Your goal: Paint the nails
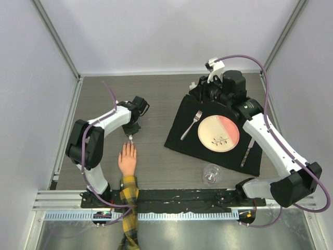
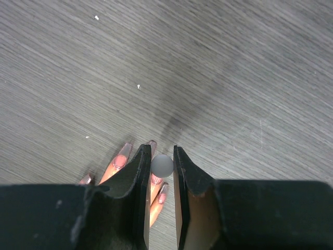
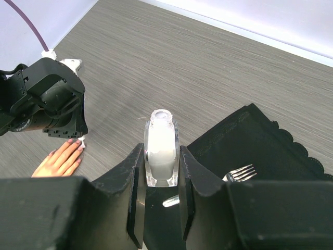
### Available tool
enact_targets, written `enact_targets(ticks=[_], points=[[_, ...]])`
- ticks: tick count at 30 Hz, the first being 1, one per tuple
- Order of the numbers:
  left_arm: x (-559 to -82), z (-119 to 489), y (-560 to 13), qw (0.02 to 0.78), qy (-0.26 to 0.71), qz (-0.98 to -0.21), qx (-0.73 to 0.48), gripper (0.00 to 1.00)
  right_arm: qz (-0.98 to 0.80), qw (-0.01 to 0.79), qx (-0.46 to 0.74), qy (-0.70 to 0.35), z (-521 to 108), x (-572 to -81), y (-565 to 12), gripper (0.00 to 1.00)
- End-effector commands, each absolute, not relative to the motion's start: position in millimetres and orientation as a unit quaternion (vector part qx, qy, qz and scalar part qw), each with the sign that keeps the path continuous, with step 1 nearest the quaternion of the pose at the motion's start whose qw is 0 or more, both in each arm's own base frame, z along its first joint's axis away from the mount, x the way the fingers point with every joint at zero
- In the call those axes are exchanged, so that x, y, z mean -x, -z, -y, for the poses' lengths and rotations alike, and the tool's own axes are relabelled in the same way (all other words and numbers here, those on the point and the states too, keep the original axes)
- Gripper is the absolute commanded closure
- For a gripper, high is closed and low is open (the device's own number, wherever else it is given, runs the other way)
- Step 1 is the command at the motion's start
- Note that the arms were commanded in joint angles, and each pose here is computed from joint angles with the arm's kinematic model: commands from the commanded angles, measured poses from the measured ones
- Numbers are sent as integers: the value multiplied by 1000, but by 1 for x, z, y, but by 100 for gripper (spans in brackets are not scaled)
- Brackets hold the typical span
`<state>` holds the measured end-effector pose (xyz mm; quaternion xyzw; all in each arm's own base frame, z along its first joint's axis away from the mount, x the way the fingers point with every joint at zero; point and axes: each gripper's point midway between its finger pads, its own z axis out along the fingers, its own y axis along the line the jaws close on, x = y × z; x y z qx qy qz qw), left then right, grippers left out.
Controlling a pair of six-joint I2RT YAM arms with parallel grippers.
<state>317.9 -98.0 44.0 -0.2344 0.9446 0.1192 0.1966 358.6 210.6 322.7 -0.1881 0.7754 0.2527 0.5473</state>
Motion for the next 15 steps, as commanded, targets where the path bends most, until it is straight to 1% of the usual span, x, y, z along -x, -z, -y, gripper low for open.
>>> enact_targets(ticks=[1, 15], points=[[-336, 99, -53, 221, -113, -940, 236, 100, -745, 588, 192, -250, -211, -368, -355, 100], [-341, 98, -52, 221, -113, -940, 236, 100, -746, 588, 194, -246, -211, -370, -355, 100]])
